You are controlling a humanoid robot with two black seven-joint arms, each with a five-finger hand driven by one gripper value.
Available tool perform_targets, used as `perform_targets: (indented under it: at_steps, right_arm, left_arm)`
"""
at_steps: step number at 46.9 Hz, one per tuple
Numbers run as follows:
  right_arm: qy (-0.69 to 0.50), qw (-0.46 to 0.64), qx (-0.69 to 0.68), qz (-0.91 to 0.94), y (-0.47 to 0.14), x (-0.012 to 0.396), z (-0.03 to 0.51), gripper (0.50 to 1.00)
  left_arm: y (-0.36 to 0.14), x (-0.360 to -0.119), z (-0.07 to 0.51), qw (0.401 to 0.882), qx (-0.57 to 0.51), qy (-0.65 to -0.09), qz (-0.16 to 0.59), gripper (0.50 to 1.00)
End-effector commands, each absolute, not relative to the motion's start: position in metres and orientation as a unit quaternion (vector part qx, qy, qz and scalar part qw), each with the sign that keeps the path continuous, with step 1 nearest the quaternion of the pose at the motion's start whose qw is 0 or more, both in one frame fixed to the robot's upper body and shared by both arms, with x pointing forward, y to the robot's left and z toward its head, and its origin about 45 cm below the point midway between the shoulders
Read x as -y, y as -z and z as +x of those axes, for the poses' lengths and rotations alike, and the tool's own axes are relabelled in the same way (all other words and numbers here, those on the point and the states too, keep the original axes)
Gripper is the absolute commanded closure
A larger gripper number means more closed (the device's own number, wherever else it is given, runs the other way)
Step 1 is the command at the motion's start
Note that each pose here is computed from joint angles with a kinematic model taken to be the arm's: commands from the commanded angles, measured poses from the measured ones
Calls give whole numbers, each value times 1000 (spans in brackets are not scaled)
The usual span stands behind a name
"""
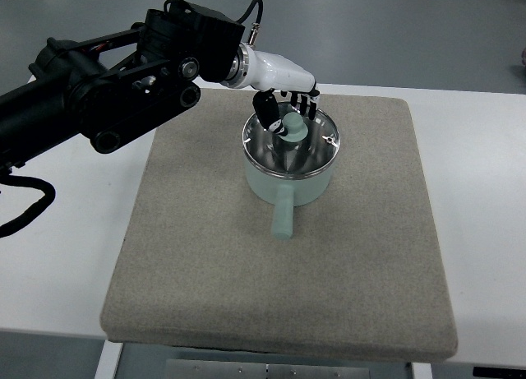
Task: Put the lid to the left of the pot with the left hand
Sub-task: 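Close the left hand fingers around the lid knob, then lift the glass lid off the pot with the left hand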
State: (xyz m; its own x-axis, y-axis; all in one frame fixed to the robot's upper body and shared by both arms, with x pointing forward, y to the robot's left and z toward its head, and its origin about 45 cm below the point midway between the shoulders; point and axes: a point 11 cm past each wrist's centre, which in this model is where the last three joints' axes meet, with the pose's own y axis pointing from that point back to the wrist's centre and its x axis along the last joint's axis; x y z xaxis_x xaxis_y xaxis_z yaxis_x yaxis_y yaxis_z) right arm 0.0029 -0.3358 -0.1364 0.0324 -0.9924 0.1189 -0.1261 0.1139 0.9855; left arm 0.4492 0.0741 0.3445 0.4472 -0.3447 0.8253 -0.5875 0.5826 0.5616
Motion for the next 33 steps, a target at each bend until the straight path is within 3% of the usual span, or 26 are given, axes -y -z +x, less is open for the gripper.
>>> perform_targets:
  at_steps: [1,8,29,33]
  right_arm:
    - [428,506,549,510,136,336,3,576]
    - [428,506,549,510,136,336,3,576]
    - [428,506,548,510,136,336,3,576]
    - [428,506,549,510,136,336,3,576]
  left_arm:
    - [-346,-74,449,722,520,-84,449,836]
    - [-348,-72,448,721,523,-83,447,907]
    - [-348,-74,449,720,523,-84,448,913]
    - [-348,-74,449,720,523,-84,448,984]
